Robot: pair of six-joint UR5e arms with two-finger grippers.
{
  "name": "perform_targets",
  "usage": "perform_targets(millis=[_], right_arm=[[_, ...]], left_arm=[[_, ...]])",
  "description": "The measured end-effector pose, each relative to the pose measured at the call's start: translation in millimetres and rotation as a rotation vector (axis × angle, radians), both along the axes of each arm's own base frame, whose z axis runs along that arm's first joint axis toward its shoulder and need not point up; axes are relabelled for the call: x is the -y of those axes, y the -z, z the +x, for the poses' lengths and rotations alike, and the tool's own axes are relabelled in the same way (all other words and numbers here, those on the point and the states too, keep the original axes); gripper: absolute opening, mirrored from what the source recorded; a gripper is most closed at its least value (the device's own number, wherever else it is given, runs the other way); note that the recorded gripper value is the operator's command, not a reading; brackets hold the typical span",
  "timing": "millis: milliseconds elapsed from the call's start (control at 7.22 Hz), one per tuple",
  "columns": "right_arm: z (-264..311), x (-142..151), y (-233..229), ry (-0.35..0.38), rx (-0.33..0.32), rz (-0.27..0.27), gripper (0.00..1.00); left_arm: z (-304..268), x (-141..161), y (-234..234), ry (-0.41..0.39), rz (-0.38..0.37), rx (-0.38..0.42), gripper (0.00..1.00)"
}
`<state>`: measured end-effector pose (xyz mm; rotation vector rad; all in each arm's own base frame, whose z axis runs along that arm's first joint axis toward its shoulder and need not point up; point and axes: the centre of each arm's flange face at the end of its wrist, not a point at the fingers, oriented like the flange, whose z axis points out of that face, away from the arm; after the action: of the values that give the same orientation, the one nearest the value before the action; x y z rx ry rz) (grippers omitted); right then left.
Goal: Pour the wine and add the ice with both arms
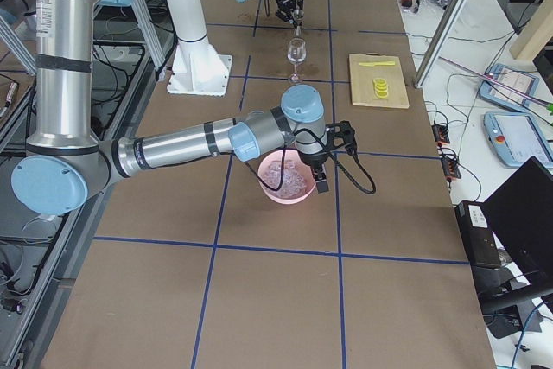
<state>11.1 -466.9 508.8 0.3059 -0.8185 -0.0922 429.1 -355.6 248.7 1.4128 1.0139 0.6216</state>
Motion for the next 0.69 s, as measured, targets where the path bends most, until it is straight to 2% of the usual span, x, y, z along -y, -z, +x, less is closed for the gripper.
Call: perform_targets(millis=[416, 693], right_arm=[[-0.1, 0.8, -2.6, 0.000, -0.001, -0.005, 1.00], [-0.1, 0.8, -2.8, 0.000, 0.000, -0.006, 1.00]], left_arm=[[-1.0, 24.7, 12.6, -0.054, 0.016, 0.125, 0.00], [-7.8, 28.8, 25.8, -0.072, 0.019, 0.198, 0.00]])
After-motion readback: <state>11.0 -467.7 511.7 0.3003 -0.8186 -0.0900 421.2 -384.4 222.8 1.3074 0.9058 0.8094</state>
